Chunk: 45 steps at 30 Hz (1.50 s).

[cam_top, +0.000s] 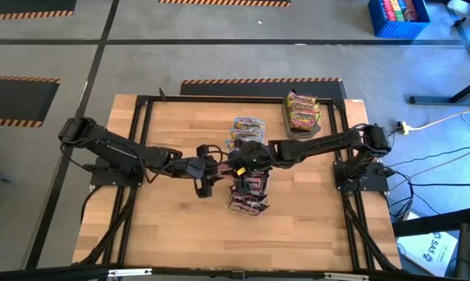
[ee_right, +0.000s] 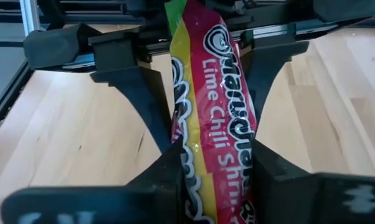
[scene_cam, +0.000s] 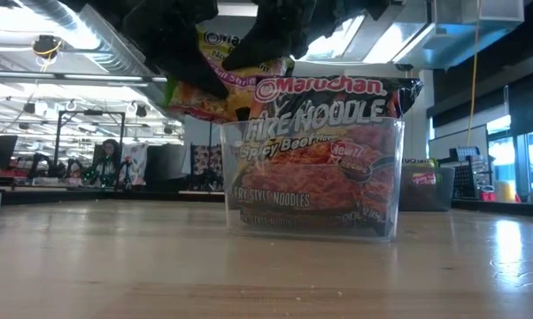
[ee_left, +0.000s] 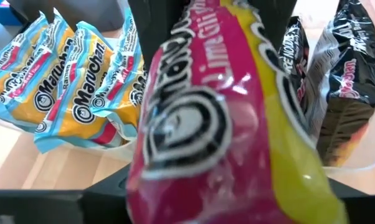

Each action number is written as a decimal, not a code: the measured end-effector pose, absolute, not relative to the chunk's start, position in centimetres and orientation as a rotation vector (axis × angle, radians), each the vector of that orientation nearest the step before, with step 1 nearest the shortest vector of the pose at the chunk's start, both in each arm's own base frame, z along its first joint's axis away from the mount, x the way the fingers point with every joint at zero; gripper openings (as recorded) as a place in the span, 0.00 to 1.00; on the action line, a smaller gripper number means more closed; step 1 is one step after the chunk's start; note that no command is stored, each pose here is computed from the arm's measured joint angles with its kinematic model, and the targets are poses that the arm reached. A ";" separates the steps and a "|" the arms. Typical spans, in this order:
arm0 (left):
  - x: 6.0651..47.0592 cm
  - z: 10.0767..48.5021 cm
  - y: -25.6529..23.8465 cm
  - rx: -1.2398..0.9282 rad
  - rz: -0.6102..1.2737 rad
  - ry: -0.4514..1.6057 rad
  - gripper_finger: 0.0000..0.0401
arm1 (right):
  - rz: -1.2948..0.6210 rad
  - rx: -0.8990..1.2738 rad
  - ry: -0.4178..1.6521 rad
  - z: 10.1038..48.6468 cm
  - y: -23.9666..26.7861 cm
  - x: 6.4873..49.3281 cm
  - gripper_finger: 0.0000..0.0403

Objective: Sort Maruchan noodles
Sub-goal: Put the green noodle pack into the black bin

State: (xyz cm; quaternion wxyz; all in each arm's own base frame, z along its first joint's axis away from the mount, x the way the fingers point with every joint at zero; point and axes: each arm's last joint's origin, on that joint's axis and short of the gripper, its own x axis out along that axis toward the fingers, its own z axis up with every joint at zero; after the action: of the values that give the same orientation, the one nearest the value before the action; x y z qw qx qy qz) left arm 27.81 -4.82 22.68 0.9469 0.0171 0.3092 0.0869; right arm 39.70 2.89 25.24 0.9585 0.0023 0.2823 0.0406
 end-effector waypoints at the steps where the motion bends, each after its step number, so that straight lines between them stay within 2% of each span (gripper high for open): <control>1: 27.7 22.7 -4.8 0.035 0.176 0.632 0.54 | 0.078 0.003 0.568 25.3 2.9 39.7 0.22; 8: 26.1 24.7 -4.6 0.030 0.164 0.606 0.55 | 0.078 -0.024 0.491 27.9 2.8 38.6 0.19; 15: 23.7 26.8 -4.1 0.025 0.166 0.580 0.55 | -0.033 -0.076 0.442 32.0 2.2 35.5 0.21; 26: 22.9 26.6 -3.8 0.053 0.209 0.641 0.56 | -0.187 -0.084 0.608 35.8 -1.3 28.0 0.20; 36: 22.8 26.5 -3.8 0.053 0.210 0.643 0.56 | -0.356 -0.121 0.872 36.0 -6.3 21.6 0.20; 40: 22.8 26.5 -3.8 0.052 0.210 0.642 0.56 | -0.385 -0.139 0.981 33.6 -8.8 20.1 0.21; 45: 22.8 26.5 -3.8 0.050 0.211 0.642 0.56 | -0.415 -0.062 1.087 30.6 -12.1 17.8 0.20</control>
State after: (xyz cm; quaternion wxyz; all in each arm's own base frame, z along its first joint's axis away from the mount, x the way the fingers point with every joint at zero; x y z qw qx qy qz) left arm 22.85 -3.83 26.55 0.9432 0.0245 0.3148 0.1035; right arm 17.80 -12.09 30.57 0.8351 -0.0294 0.5132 -0.1958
